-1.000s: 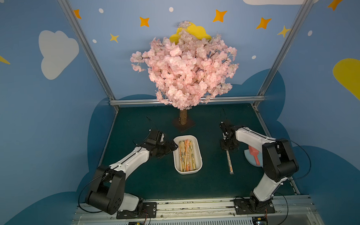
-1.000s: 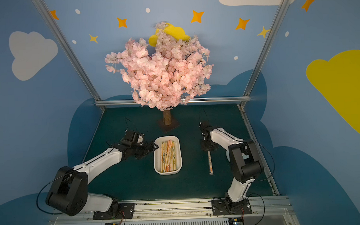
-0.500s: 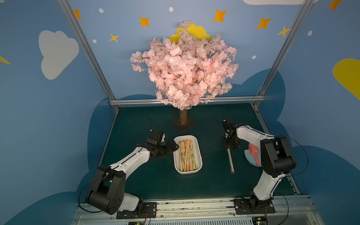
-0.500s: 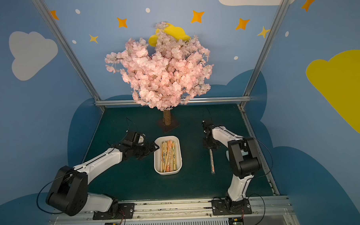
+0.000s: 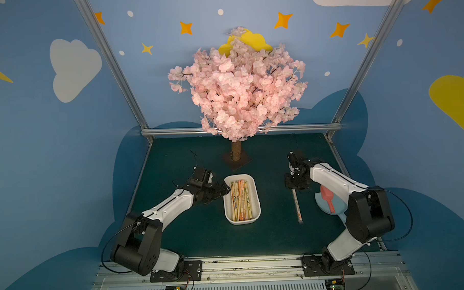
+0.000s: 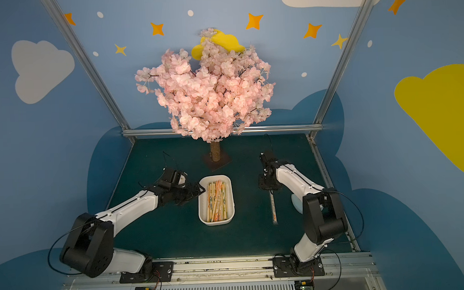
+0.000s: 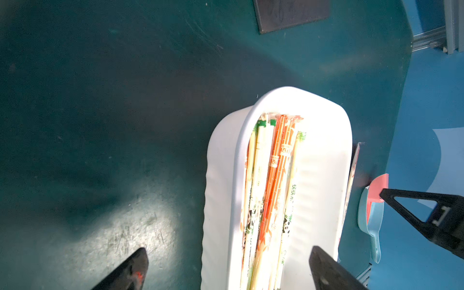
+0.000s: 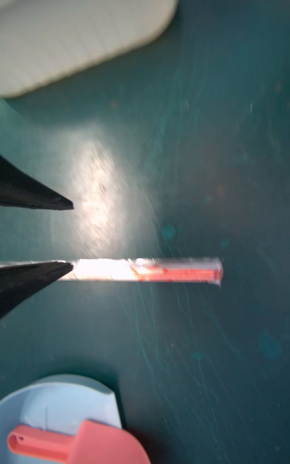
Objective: Take the paired disposable chopsticks out of the storage box
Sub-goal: Place the paired disposable chopsticks at the center of the board, then pick up the paired disposable chopsticks from the storage box.
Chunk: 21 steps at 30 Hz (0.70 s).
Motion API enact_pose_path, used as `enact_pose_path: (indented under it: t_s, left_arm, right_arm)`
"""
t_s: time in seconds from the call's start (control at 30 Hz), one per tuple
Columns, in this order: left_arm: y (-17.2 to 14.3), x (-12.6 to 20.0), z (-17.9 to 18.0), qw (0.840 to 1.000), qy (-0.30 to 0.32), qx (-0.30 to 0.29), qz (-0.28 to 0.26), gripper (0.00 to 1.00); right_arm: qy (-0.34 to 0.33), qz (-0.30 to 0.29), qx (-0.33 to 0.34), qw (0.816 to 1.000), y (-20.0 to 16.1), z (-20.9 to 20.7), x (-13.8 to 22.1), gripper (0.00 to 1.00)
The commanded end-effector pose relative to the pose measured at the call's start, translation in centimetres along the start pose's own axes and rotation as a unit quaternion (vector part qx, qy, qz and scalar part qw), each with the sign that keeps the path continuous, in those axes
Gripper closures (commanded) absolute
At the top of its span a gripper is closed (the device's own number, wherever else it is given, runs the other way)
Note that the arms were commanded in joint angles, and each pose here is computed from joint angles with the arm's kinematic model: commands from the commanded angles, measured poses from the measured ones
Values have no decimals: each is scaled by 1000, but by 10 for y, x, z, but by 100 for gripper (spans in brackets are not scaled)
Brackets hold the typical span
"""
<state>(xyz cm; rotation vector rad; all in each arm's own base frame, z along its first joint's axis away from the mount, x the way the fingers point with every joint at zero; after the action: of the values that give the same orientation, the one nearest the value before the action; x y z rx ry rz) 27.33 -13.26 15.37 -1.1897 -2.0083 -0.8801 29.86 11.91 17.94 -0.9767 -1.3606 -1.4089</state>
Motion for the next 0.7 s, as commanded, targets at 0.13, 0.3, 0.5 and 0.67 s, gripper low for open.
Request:
enact_pose_path:
  t_s: [0.13,0.3,0.5,0.67]
  left_arm:
    - [1,3,15,1000,23,1,-15,0]
    - [3,6,29,999,25,30,-18,0]
    - [2,10,40,998,24,54,-9,0]
    - [2,10,48,997,26,65,-14,0]
  right_arm:
    - [97,-17,24,995,-6,69,44,65]
    - [137,-13,45,989,-12,116,52,66]
    - [138,17,51,989,-21,161,31,69]
    - [118,38,64,990,-29,184,13,71]
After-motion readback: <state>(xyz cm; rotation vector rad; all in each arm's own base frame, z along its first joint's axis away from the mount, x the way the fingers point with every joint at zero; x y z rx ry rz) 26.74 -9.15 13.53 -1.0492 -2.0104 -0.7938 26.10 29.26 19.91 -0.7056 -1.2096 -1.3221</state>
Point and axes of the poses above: each gripper's point midway between its finger pads, its own x axis back along the fingers, its own z axis along the line the jaws close on, y = z × x, the point moved 9 cm from there along x, back along the fingers, and after that the axes turned 2 degrees about x, right-handed, at the moved point
